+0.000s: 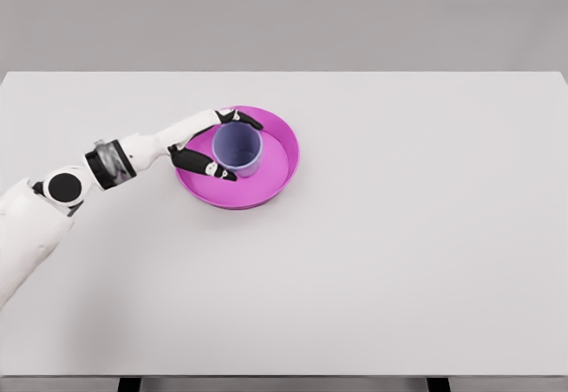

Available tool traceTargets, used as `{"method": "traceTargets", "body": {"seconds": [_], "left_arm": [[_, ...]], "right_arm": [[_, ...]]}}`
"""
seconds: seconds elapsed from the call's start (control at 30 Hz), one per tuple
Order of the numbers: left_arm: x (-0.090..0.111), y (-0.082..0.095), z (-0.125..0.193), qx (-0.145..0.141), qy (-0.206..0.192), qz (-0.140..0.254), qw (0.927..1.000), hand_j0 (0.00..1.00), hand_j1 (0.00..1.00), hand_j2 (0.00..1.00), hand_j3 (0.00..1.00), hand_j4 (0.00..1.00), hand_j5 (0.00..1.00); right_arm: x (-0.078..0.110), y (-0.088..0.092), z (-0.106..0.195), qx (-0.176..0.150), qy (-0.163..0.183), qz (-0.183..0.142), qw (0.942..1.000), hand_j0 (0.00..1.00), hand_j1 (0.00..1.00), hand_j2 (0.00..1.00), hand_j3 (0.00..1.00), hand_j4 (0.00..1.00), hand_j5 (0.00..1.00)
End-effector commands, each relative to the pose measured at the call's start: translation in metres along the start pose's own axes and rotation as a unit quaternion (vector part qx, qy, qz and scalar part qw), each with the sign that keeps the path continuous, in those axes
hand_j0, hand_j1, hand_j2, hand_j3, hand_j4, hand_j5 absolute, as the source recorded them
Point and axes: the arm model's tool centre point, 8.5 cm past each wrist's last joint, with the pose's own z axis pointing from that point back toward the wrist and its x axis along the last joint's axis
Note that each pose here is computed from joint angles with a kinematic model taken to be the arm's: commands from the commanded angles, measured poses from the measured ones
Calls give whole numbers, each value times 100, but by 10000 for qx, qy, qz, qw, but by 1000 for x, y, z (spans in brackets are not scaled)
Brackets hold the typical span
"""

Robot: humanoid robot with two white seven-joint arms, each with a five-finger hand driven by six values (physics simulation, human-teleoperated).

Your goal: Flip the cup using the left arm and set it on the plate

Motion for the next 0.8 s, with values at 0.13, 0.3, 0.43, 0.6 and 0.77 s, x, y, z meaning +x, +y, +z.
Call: {"method": "traceTargets", "body": {"seconds": [0.13,0.3,0.43,0.6,0.77], "left_arm": [[0,-1,-1,4,-3,54,10000,74,74,74,74,74,74],[-3,-6,-2,-57,13,126,9999,74,74,74,74,74,74],[-3,-7,-2,-56,9,139,9999,75,75,75,75,75,75],[0,-3,-3,-39,-16,103,9999,75,75,75,75,75,75],[0,-2,-4,-35,-19,103,9999,80,80,80,80,80,80]], "right_arm": [[0,0,0,1,0,-1,10000,100,100,100,100,100,100],[0,0,0,1,0,-1,10000,100,100,100,100,100,100],[0,0,0,1,0,-1,10000,100,100,100,100,100,100],[0,0,0,1,0,-1,10000,100,100,100,100,100,100],[0,0,0,1,0,-1,10000,100,100,100,100,100,100]]}}
